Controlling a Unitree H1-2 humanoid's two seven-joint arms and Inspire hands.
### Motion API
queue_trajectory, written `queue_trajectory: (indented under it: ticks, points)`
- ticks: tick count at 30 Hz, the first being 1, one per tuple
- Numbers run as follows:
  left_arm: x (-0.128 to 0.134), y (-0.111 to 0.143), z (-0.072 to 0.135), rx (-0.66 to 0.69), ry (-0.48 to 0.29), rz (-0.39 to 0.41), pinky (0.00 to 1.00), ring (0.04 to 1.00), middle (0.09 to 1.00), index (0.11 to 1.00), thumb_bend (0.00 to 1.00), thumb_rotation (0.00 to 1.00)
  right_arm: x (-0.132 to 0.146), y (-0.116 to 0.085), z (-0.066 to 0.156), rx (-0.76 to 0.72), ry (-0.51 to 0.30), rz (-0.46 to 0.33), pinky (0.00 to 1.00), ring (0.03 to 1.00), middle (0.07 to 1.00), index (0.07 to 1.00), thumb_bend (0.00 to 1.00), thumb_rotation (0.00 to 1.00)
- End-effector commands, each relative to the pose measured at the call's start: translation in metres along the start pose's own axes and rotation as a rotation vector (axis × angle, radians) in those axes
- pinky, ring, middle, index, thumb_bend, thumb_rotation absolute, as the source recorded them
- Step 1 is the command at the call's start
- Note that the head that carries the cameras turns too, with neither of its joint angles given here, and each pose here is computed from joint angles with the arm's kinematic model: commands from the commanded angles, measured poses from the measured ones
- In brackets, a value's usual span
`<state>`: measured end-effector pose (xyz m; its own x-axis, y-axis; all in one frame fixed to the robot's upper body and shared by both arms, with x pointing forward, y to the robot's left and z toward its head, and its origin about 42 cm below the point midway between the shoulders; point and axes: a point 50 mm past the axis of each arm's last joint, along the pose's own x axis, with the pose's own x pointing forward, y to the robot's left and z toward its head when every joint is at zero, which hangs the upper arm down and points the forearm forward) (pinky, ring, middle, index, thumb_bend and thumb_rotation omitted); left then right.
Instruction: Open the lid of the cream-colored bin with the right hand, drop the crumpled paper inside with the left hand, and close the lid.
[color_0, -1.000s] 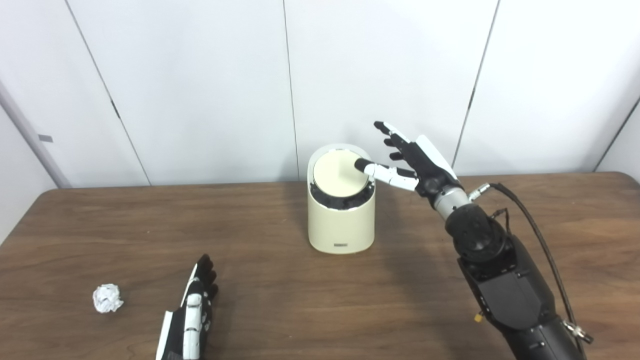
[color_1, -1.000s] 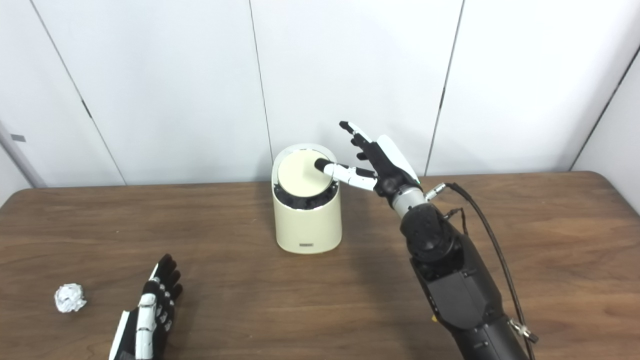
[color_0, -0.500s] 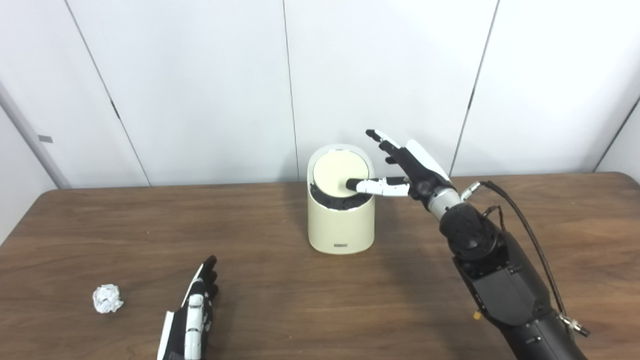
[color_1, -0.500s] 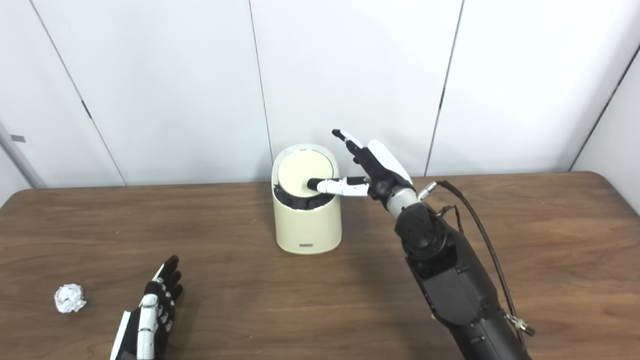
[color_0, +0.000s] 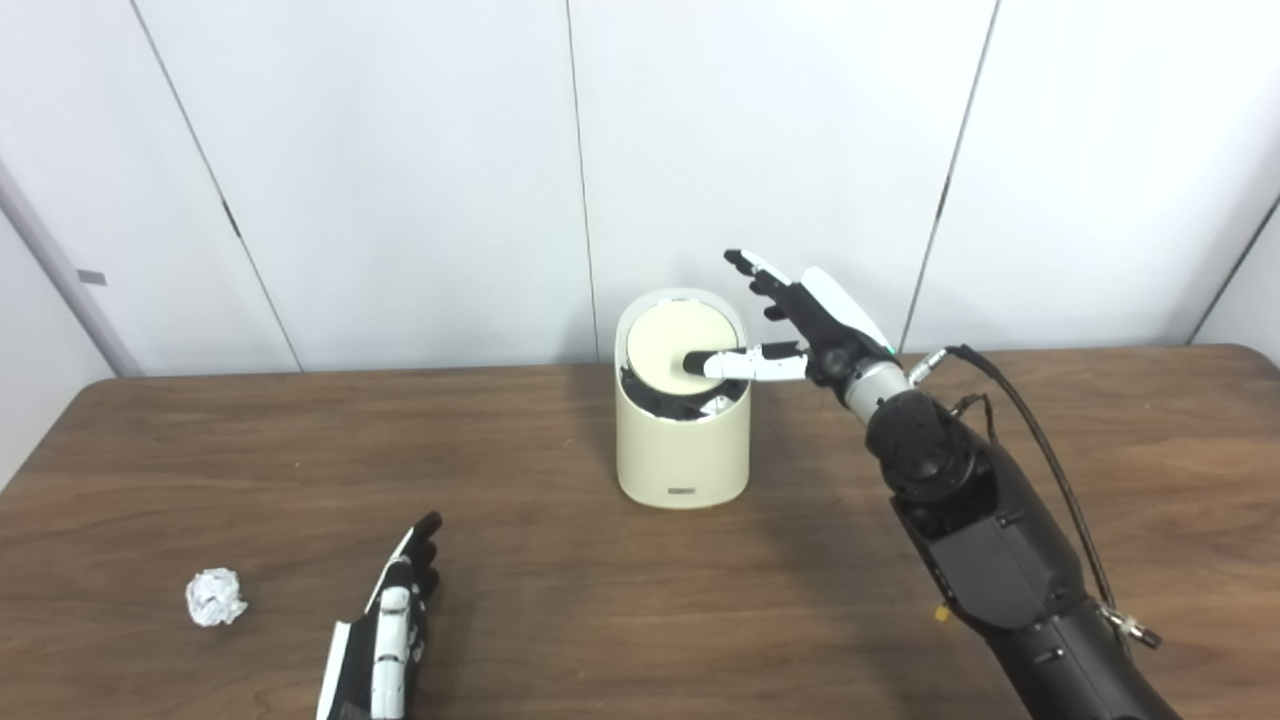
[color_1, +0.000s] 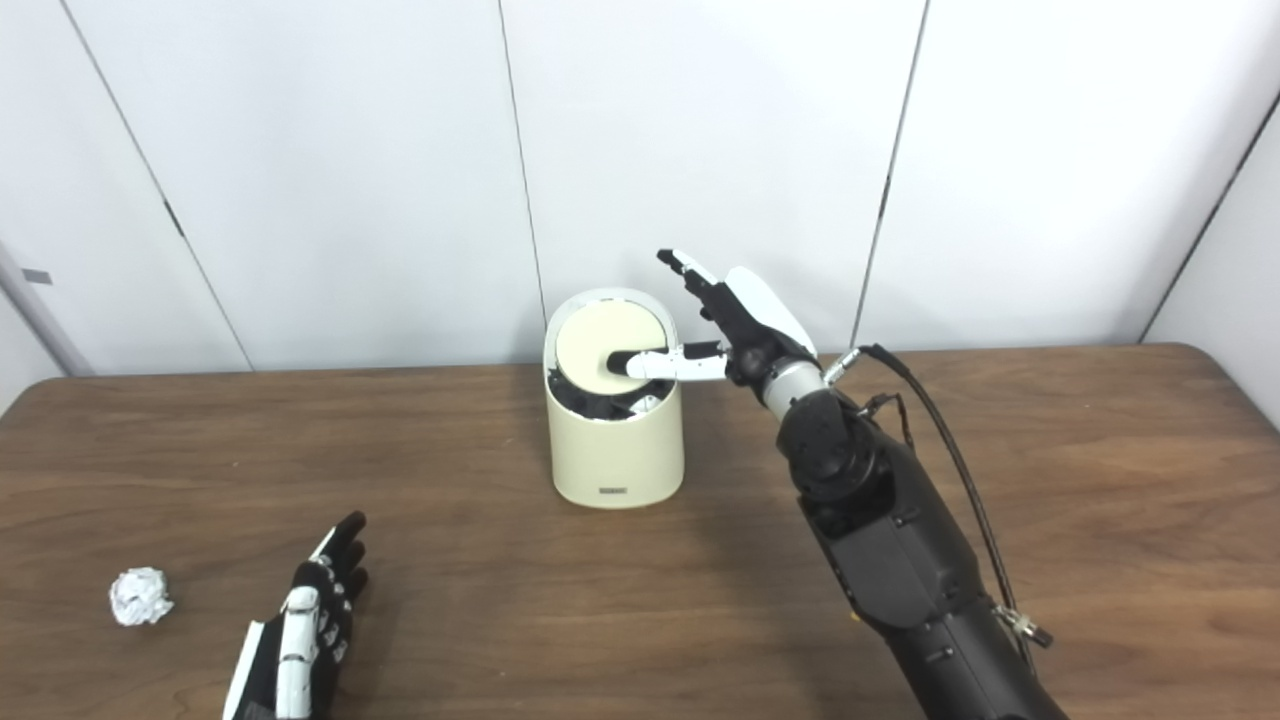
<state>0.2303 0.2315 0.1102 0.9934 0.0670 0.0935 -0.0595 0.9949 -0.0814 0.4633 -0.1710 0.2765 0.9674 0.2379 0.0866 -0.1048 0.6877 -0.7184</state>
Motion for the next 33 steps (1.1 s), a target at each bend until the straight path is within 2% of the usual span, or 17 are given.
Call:
queue_trajectory:
  ticks: [1, 4, 11, 17, 23, 33]
  points:
    - [-0.005, -0.007, -0.01, -0.028, 0.017, -0.021, 1.0, 1.0, 0.998, 0.926, 0.36, 1.0, 0.013, -0.023, 0.031, -0.028, -0.101, -0.078, 0.84, 0.92, 0.944, 0.95, 0.72, 0.5]
    - [-0.004, -0.007, -0.01, -0.029, 0.014, -0.023, 1.0, 1.0, 0.999, 0.933, 0.36, 1.0, 0.017, -0.024, 0.035, -0.034, -0.104, -0.088, 0.84, 0.919, 0.942, 0.943, 0.71, 0.48]
    - [-0.005, -0.007, -0.009, -0.028, 0.016, -0.015, 1.0, 1.0, 0.988, 0.928, 0.37, 1.0, 0.024, -0.019, 0.043, -0.076, -0.113, -0.078, 0.79, 0.895, 0.93, 0.93, 0.72, 0.51]
    - [-0.006, -0.008, -0.009, -0.035, 0.014, -0.016, 1.0, 1.0, 0.989, 0.925, 0.37, 1.0, 0.027, -0.013, 0.045, -0.087, -0.1, -0.064, 0.75, 0.885, 0.933, 0.954, 0.73, 0.48]
    - [-0.006, -0.008, -0.009, -0.03, 0.01, -0.02, 1.0, 1.0, 0.992, 0.925, 0.38, 1.0, 0.026, -0.01, 0.042, -0.114, -0.099, -0.049, 0.75, 0.879, 0.934, 0.969, 0.8, 0.56]
    - [-0.007, -0.009, -0.009, -0.031, 0.013, -0.017, 1.0, 1.0, 0.989, 0.929, 0.38, 1.0, 0.024, -0.009, 0.034, -0.115, -0.07, -0.04, 0.79, 0.905, 0.941, 0.972, 0.73, 0.47]
